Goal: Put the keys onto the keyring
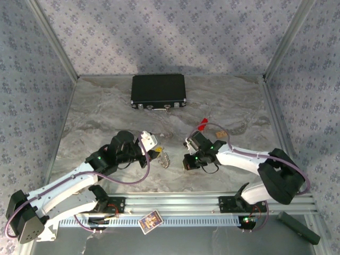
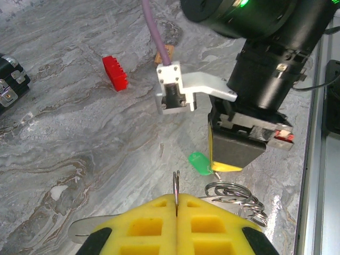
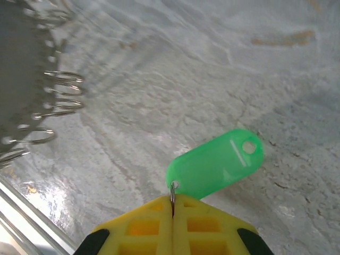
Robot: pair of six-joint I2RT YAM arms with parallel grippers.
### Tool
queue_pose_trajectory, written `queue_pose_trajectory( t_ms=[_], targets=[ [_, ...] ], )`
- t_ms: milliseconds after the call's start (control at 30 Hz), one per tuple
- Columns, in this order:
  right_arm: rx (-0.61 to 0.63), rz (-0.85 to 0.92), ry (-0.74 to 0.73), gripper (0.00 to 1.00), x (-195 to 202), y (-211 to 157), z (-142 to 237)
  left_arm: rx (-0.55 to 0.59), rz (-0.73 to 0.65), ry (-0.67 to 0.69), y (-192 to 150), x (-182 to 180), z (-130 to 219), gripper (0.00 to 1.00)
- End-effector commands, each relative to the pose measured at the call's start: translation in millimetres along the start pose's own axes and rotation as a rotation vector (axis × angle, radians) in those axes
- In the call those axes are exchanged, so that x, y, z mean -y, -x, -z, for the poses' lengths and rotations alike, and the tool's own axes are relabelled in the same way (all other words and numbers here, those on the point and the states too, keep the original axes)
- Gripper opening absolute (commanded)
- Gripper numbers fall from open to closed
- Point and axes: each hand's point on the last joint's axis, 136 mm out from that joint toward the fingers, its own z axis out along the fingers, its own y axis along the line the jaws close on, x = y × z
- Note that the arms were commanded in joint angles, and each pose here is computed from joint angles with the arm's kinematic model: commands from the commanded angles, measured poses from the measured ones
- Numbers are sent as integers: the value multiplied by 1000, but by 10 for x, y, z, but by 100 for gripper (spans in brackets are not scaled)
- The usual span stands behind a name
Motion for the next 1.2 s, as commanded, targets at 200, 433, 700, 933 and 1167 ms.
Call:
queue_pose_trajectory(
  t_ms=[200, 433, 700, 933, 1167],
  targets=[
    [361, 549, -16, 0, -505, 577, 738, 64, -10, -26, 139, 74, 75, 0],
    [651, 987, -117, 0, -842, 848, 1236, 66, 23, -56, 126, 118, 56, 0],
    [657, 1255, -172, 0, -1066, 897, 1311, 76, 52, -114, 185, 208, 50, 0],
    [674, 1359, -133, 0, -1213, 837, 1290, 78, 58, -119, 184, 210, 30, 0],
    [657, 1426, -114, 0, -1253, 758, 1241, 78, 54, -125, 195, 214, 15, 0]
  ],
)
